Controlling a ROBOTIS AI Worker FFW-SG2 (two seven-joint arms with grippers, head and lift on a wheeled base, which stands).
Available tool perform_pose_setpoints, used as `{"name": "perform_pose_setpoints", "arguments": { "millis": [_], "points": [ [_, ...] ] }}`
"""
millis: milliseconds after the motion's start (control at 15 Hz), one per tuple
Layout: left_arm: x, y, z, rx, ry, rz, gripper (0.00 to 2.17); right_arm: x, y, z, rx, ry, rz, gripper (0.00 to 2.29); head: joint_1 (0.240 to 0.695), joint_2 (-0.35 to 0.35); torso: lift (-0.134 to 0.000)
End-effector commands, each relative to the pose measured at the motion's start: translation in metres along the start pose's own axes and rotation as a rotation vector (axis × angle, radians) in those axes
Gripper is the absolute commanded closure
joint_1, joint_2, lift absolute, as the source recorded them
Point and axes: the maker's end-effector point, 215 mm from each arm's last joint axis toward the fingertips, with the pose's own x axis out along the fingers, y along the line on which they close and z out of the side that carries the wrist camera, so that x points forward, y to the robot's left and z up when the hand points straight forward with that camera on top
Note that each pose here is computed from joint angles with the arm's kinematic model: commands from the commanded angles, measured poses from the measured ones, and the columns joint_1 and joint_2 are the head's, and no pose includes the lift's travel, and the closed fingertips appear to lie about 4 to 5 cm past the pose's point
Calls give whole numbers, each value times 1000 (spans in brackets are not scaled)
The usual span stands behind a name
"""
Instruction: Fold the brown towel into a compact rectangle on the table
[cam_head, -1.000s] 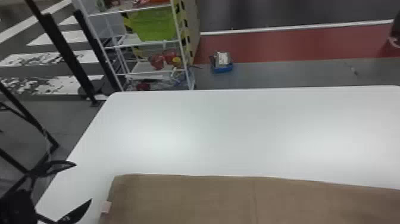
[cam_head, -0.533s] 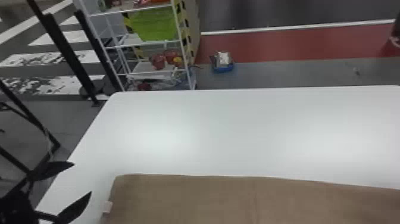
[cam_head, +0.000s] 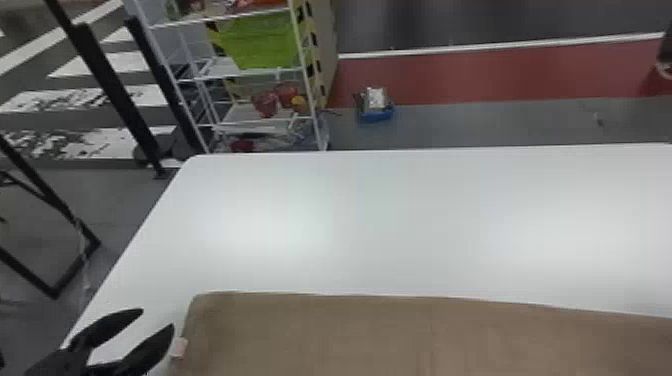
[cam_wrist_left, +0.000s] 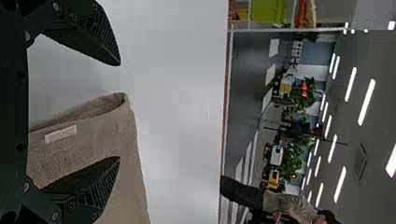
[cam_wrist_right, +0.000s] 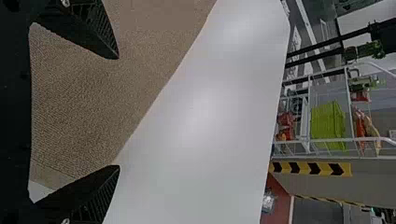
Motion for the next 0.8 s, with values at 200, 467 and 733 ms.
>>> {"name": "perform_pose_setpoints", "arguments": {
  "millis": [200,467,733],
  "points": [
    [8,-28,-36,-173,112,-13,198,1,-10,0,-1,-1,-4,36,695,150,-134],
    [10,-26,-47,-183,146,15,205,1,-13,3,-5,-4,-4,36,695,116,-134],
    [12,-31,-55,-194,175,11,211,0,-13,4,-6,-7,-2,36,695,121,-134]
  ]
}}
